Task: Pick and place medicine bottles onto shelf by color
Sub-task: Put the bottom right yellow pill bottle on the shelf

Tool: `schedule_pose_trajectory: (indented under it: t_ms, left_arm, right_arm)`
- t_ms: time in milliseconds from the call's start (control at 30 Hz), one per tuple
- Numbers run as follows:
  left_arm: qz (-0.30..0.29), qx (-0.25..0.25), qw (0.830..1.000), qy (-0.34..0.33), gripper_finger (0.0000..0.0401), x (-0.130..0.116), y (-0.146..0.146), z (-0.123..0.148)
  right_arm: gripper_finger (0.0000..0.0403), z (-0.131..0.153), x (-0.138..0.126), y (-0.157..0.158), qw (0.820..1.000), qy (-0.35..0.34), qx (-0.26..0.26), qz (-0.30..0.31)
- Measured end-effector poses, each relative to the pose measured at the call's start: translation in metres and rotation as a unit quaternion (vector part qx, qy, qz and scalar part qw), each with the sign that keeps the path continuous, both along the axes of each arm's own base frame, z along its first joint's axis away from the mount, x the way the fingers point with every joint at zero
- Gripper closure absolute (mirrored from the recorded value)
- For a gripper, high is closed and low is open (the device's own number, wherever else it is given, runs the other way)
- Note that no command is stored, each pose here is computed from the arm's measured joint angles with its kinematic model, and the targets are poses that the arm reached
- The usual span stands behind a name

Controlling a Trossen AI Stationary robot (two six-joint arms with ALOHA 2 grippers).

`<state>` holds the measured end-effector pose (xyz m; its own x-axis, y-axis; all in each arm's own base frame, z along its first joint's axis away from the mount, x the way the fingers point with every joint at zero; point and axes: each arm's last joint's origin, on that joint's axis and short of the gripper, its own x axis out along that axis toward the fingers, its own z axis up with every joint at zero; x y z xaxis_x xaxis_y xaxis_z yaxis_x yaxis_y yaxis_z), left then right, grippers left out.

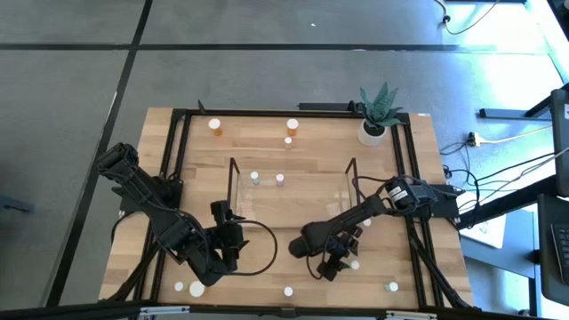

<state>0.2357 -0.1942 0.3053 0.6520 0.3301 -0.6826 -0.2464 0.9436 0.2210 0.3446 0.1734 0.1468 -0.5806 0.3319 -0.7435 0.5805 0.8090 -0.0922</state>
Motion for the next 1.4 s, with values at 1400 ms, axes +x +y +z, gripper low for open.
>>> schedule_pose_trajectory:
  t_ms: [1400]
  left_arm:
    - [-0.033, -0.012, 0.999, -0.024, 0.0108, -0.029, -0.029, 0.001]
  right_arm:
    - [0.0199, 0.151, -0.005, 0.081, 0.926, -0.349, -0.135, 0.046]
